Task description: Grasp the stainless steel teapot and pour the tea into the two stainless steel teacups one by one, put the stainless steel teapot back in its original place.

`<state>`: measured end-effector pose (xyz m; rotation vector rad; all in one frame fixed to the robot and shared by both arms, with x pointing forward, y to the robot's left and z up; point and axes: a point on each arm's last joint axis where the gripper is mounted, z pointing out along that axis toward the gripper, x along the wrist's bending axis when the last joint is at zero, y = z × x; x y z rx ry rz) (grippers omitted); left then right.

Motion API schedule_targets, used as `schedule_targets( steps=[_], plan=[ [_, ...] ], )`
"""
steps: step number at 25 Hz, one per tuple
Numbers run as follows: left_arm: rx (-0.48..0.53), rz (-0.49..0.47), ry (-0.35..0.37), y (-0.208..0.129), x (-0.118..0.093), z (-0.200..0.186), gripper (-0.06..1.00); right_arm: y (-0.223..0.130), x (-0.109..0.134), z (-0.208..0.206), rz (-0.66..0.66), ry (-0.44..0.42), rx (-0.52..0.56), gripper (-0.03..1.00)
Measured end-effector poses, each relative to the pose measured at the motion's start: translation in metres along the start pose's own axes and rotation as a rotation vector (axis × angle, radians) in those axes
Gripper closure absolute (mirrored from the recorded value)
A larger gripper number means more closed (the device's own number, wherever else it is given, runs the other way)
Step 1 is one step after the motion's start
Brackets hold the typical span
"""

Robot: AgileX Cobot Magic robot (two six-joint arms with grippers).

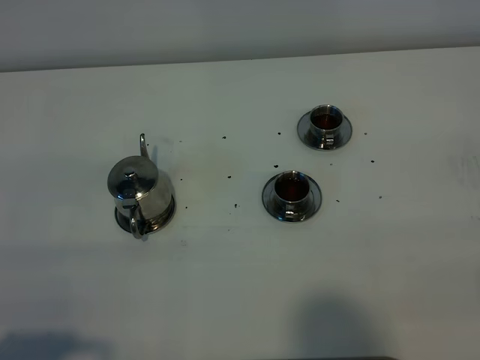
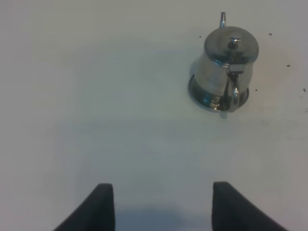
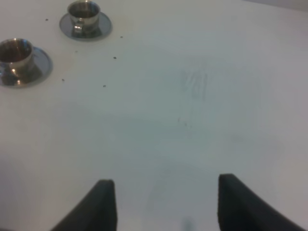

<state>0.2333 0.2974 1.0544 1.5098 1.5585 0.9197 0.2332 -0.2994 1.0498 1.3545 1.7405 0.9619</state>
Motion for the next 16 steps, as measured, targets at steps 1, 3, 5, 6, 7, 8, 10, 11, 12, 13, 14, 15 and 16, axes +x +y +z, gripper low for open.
schedule_targets(
  steps=[1, 3, 5, 6, 7, 8, 10, 11, 12, 13, 14, 15, 16],
  plan=[
    [0.0, 0.0, 0.0, 0.0, 0.0, 0.0, 0.46, 0.0, 0.0, 0.0, 0.0, 0.0, 0.0, 0.51],
    [0.0, 0.0, 0.0, 0.0, 0.0, 0.0, 0.46, 0.0, 0.0, 0.0, 0.0, 0.0, 0.0, 0.51],
    [0.0, 0.0, 0.0, 0.0, 0.0, 0.0, 0.46, 0.0, 0.0, 0.0, 0.0, 0.0, 0.0, 0.51],
    [0.0, 0.0, 0.0, 0.0, 0.0, 0.0, 0.46, 0.0, 0.0, 0.0, 0.0, 0.0, 0.0, 0.51],
    [0.0, 0.0, 0.0, 0.0, 0.0, 0.0, 0.46, 0.0, 0.0, 0.0, 0.0, 0.0, 0.0, 0.51],
    [0.0, 0.0, 0.0, 0.0, 0.0, 0.0, 0.46, 0.0, 0.0, 0.0, 0.0, 0.0, 0.0, 0.51],
    [0.0, 0.0, 0.0, 0.0, 0.0, 0.0, 0.46, 0.0, 0.0, 0.0, 0.0, 0.0, 0.0, 0.51],
    [0.0, 0.0, 0.0, 0.0, 0.0, 0.0, 0.46, 0.0, 0.0, 0.0, 0.0, 0.0, 0.0, 0.51],
    [0.0, 0.0, 0.0, 0.0, 0.0, 0.0, 0.46, 0.0, 0.0, 0.0, 0.0, 0.0, 0.0, 0.51],
    [0.0, 0.0, 0.0, 0.0, 0.0, 0.0, 0.46, 0.0, 0.0, 0.0, 0.0, 0.0, 0.0, 0.51],
    [0.0, 0.0, 0.0, 0.0, 0.0, 0.0, 0.46, 0.0, 0.0, 0.0, 0.0, 0.0, 0.0, 0.51],
    [0.0, 0.0, 0.0, 0.0, 0.0, 0.0, 0.46, 0.0, 0.0, 0.0, 0.0, 0.0, 0.0, 0.51],
    [0.0, 0.0, 0.0, 0.0, 0.0, 0.0, 0.46, 0.0, 0.0, 0.0, 0.0, 0.0, 0.0, 0.51]
  ],
)
